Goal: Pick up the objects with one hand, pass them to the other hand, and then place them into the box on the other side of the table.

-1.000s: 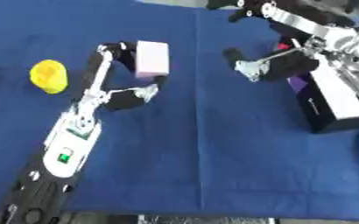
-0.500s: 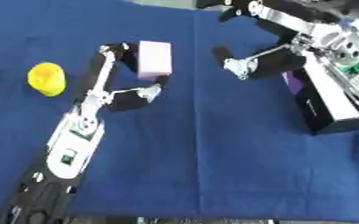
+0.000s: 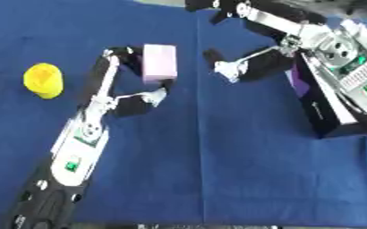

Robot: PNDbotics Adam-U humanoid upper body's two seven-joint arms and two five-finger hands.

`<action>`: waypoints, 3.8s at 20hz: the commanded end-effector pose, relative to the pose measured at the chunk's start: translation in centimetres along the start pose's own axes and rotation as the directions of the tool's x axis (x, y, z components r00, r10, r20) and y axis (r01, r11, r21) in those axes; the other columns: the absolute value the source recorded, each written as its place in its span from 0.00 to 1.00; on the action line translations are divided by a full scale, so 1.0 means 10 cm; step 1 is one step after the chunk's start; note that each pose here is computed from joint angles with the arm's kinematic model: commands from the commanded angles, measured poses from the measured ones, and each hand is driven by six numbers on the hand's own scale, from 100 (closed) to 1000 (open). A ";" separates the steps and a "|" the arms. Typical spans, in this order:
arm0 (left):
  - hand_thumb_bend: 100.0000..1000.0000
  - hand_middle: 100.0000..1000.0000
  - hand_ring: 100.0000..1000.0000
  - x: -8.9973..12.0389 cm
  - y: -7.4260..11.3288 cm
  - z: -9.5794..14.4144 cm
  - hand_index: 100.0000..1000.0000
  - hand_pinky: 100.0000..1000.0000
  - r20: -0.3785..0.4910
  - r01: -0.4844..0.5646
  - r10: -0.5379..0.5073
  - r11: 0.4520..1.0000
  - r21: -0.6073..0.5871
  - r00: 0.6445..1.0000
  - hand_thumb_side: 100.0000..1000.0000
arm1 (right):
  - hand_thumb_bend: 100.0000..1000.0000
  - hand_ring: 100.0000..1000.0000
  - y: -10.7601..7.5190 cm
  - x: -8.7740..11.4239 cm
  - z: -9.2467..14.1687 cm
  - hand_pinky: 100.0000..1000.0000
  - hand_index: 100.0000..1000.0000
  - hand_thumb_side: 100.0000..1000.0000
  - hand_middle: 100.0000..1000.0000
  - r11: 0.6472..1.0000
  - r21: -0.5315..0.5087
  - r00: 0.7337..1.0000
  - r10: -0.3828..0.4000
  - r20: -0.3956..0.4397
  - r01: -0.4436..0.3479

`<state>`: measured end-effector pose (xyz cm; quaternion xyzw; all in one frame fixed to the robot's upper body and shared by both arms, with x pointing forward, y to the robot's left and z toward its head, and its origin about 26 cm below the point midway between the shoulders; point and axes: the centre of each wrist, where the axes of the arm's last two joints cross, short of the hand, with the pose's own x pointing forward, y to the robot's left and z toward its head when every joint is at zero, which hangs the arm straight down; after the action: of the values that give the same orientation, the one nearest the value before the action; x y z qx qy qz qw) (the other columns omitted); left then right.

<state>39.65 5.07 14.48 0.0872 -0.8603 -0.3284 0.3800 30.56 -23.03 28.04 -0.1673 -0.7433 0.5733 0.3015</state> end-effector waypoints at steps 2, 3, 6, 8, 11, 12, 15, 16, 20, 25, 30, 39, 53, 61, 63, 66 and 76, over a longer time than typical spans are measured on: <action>0.00 0.33 0.42 0.14 0.01 -0.11 0.43 0.73 0.053 -0.006 0.005 1.000 0.018 0.999 0.24 | 0.00 1.00 -0.08 0.04 0.00 0.86 1.00 0.12 0.92 0.999 -0.001 0.999 0.037 -0.004 -0.037; 0.00 0.33 0.42 0.15 0.01 -0.11 0.43 0.73 0.058 -0.007 0.006 1.000 0.019 0.998 0.25 | 0.00 1.00 -0.08 0.04 0.00 0.86 1.00 0.12 0.93 0.999 0.002 0.999 0.038 -0.007 -0.038; 0.00 0.33 0.42 0.18 0.00 -0.13 0.43 0.73 0.070 -0.011 0.010 1.000 0.021 0.997 0.25 | 0.00 1.00 -0.07 0.04 0.00 0.86 1.00 0.13 0.93 0.999 0.018 0.999 0.036 -0.018 -0.036; 0.00 0.33 0.42 0.20 0.00 -0.15 0.43 0.73 0.078 -0.012 0.010 1.000 0.024 0.997 0.24 | 0.00 1.00 -0.07 0.04 0.00 0.86 1.00 0.13 0.93 0.999 0.029 0.999 0.037 -0.024 -0.036; 0.00 0.33 0.42 0.23 -0.02 -0.17 0.43 0.73 0.090 -0.009 0.007 1.000 0.024 0.996 0.24 | 0.00 1.00 -0.10 0.04 0.00 0.86 1.00 0.13 0.93 0.999 0.031 0.999 0.046 -0.029 -0.045; 0.00 0.33 0.42 0.24 -0.03 -0.18 0.43 0.73 0.090 -0.009 0.007 1.000 0.024 0.996 0.24 | 0.00 1.00 -0.11 0.04 0.01 0.86 1.00 0.12 0.93 0.998 0.030 0.998 0.050 -0.027 -0.049; 0.00 0.33 0.42 0.24 -0.06 -0.19 0.43 0.73 0.087 -0.010 0.008 1.000 0.021 0.996 0.24 | 0.00 1.00 -0.15 0.05 0.01 0.86 1.00 0.12 0.93 0.998 0.027 0.999 0.049 -0.017 -0.049; 0.00 0.33 0.42 0.24 -0.07 -0.20 0.43 0.73 0.083 -0.007 0.006 1.000 0.020 0.997 0.23 | 0.00 1.00 -0.16 0.05 0.01 0.86 1.00 0.12 0.93 0.999 0.030 0.999 0.045 -0.010 -0.045; 0.00 0.33 0.41 0.22 -0.11 -0.22 0.43 0.73 0.071 -0.002 0.000 1.000 0.018 0.997 0.24 | 0.00 1.00 -0.16 0.06 -0.01 0.86 1.00 0.12 0.93 0.998 0.054 1.000 0.029 -0.003 -0.029; 0.00 0.33 0.41 0.20 -0.14 -0.24 0.43 0.73 0.063 0.004 -0.005 1.000 0.020 0.998 0.24 | 0.00 1.00 -0.21 0.05 0.02 0.86 1.00 0.12 0.93 0.998 0.039 0.999 0.040 -0.007 -0.040; 0.00 0.33 0.41 0.21 -0.14 -0.27 0.43 0.73 0.056 0.007 -0.009 0.999 0.038 0.998 0.25 | 0.00 1.00 -0.21 0.05 0.02 0.87 1.00 0.12 0.92 0.999 0.042 0.999 0.034 -0.014 -0.033; 0.00 0.33 0.40 0.29 -0.14 -0.30 0.43 0.71 0.086 0.024 -0.028 0.998 0.049 0.996 0.23 | 0.00 1.00 -0.17 0.02 0.02 0.87 1.00 0.13 0.90 0.996 0.073 0.998 0.052 -0.035 -0.049; 0.00 0.33 0.37 0.40 -0.20 -0.33 0.43 0.69 0.123 0.058 -0.063 0.997 0.041 0.990 0.21 | 0.00 1.00 -0.18 0.00 0.01 0.88 1.00 0.12 0.88 0.996 0.046 0.997 0.077 -0.009 -0.077; 0.00 0.33 0.37 0.43 -0.22 -0.34 0.43 0.68 0.124 0.052 -0.057 0.998 0.043 0.991 0.23 | 0.00 1.00 -0.15 -0.01 0.00 0.89 1.00 0.12 0.88 0.996 0.043 0.996 0.084 -0.006 -0.084; 0.00 0.33 0.37 0.45 -0.22 -0.34 0.43 0.68 0.128 0.051 -0.056 0.998 0.045 0.990 0.23 | 0.00 1.00 -0.13 -0.01 -0.01 0.89 1.00 0.13 0.88 0.995 0.053 0.997 0.080 -0.005 -0.079; 0.00 0.32 0.36 0.47 -0.22 -0.34 0.43 0.68 0.136 0.052 -0.057 0.998 0.044 0.989 0.23 | 0.00 1.00 -0.11 -0.04 -0.01 0.90 1.00 0.13 0.88 0.994 0.080 0.997 0.071 -0.018 -0.069; 0.00 0.32 0.34 0.60 -0.18 -0.35 0.42 0.67 0.170 0.034 -0.040 0.999 0.039 0.985 0.26 | 0.00 1.00 -0.07 -0.10 -0.04 0.91 1.00 0.14 0.89 0.990 0.122 0.997 0.071 -0.023 -0.068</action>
<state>38.39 0.36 17.22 0.0931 -0.8845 -0.3310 0.3152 31.68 -23.33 27.89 -0.1718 -0.6972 0.6235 0.3091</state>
